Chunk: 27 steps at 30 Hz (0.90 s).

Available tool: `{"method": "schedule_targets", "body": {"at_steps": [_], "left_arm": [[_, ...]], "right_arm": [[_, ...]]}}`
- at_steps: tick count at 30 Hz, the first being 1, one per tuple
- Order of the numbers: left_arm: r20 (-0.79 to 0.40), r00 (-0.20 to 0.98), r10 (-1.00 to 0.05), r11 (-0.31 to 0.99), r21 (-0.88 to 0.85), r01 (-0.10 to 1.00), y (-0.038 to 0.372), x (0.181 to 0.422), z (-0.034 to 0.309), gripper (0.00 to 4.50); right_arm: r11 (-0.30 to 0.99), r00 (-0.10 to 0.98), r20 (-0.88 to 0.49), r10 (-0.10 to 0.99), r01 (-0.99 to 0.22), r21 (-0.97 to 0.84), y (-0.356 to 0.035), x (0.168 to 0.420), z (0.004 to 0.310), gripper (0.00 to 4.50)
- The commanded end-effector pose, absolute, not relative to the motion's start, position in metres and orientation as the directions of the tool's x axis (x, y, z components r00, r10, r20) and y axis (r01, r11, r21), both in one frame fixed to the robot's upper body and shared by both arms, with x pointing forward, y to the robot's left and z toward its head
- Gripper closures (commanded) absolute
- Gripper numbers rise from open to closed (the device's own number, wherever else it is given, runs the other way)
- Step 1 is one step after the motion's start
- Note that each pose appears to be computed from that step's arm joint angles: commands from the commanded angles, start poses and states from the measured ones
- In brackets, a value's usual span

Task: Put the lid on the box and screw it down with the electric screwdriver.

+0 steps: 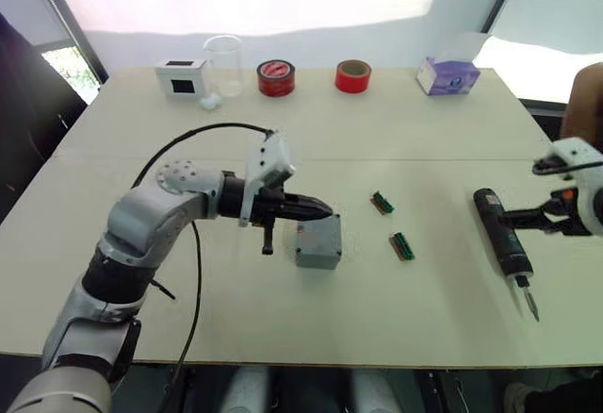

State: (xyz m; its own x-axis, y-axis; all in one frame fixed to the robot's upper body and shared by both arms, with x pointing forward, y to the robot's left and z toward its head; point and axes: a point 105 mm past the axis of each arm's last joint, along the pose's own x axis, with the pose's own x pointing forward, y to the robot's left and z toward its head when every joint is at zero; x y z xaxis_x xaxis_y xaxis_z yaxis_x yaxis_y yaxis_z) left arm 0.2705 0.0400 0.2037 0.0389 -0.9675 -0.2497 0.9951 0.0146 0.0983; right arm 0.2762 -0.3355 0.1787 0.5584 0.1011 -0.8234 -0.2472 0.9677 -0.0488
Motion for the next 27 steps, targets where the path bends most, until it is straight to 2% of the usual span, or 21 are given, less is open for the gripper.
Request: {"method": "schedule_targets", "body": {"at_steps": [1,6,13,21,24,27], "left_arm": [[-0.243,0.014,-0.97,-0.019,0.131,0.991,0.037,0.262,0.206,4.5],[-0.26,0.023,-0.965,-0.012,0.13,0.991,0.039,0.261,0.2,4.5],[-0.294,0.083,-0.952,0.049,0.122,0.991,0.05,0.268,0.189,4.5],[-0.308,0.111,-0.945,0.079,0.115,0.99,0.056,0.266,0.186,4.5],[-0.309,0.123,-0.943,0.091,0.116,0.989,0.057,0.265,0.186,4.5],[-0.31,0.13,-0.942,0.098,0.115,0.988,0.059,0.265,0.186,4.5]], "right_arm": [[0.967,0.532,-0.839,0.114,-0.254,-0.03,-0.344,0.274,0.178,0.02],[0.968,0.481,-0.864,0.146,-0.249,0.025,-0.351,0.271,0.168,0.02],[0.964,0.437,-0.885,0.161,-0.262,0.046,-0.355,0.288,0.147,0.02],[0.957,0.351,-0.918,0.184,-0.278,0.085,-0.36,0.289,0.124,0.02],[0.952,0.331,-0.924,0.191,-0.291,0.092,-0.361,0.29,0.121,0.66],[0.95,0.309,-0.932,0.19,-0.298,0.095,-0.362,0.289,0.118,1.75]]}}
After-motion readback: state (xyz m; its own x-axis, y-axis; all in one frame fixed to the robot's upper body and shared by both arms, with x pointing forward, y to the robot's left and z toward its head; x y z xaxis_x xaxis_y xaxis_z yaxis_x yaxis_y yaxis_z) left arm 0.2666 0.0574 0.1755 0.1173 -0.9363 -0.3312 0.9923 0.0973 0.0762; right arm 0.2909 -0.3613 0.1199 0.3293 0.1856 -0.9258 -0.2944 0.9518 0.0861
